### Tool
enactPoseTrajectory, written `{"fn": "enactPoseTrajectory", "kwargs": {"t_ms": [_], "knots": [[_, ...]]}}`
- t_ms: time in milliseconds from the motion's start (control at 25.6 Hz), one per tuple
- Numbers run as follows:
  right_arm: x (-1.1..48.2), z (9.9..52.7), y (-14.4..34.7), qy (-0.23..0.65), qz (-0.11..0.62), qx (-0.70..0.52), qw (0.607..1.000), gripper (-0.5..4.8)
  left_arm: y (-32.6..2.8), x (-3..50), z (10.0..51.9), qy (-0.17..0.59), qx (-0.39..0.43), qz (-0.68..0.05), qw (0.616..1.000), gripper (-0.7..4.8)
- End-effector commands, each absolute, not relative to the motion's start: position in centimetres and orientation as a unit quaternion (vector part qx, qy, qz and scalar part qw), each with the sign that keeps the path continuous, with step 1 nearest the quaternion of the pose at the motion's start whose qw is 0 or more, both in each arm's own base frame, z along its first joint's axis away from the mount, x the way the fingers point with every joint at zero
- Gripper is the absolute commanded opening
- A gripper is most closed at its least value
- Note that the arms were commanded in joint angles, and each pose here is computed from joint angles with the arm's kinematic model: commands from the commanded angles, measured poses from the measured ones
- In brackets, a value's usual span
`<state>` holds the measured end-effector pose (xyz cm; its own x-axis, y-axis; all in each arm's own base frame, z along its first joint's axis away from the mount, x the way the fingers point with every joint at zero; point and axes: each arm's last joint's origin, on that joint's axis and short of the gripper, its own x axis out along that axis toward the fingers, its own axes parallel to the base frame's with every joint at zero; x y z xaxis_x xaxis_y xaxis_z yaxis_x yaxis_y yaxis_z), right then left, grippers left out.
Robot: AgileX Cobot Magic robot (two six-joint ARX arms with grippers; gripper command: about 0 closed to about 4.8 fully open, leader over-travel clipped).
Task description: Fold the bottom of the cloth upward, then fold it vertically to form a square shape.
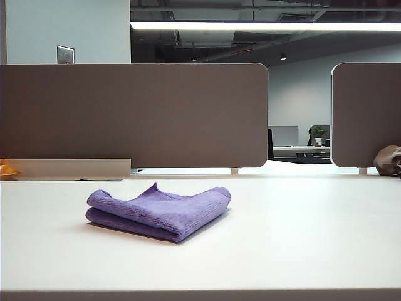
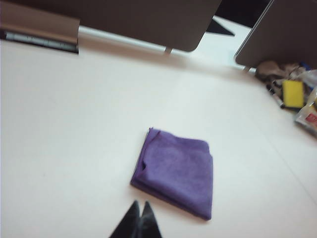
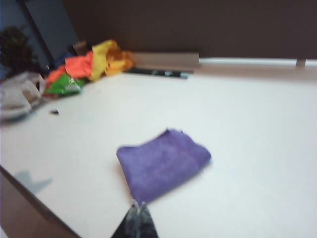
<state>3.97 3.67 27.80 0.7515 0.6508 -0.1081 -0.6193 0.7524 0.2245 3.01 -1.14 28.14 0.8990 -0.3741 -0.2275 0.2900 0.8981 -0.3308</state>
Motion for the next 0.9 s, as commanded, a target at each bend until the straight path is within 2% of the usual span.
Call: {"fn": "enactPoseTrajectory", "kwargs": {"t_ms": [39,508,899], "knots": [[4.5,26.4,4.2,0.101,0.337,0.081,0.933,-0.01,-1.3,4.1,27.0,0.139,-0.145,-0.172,0.964,-0.06],[7.2,17.1,6.8,0.118,0.334,0.066,0.933,-0.01,-1.9,8.3,20.4,0.126,-0.144,-0.173,0.966,-0.06],[7.4,14.9,7.3,0.086,0.370,-0.011,0.925,-0.01,-2.0,8.9,17.9,0.157,-0.144,-0.167,0.963,-0.05]]}}
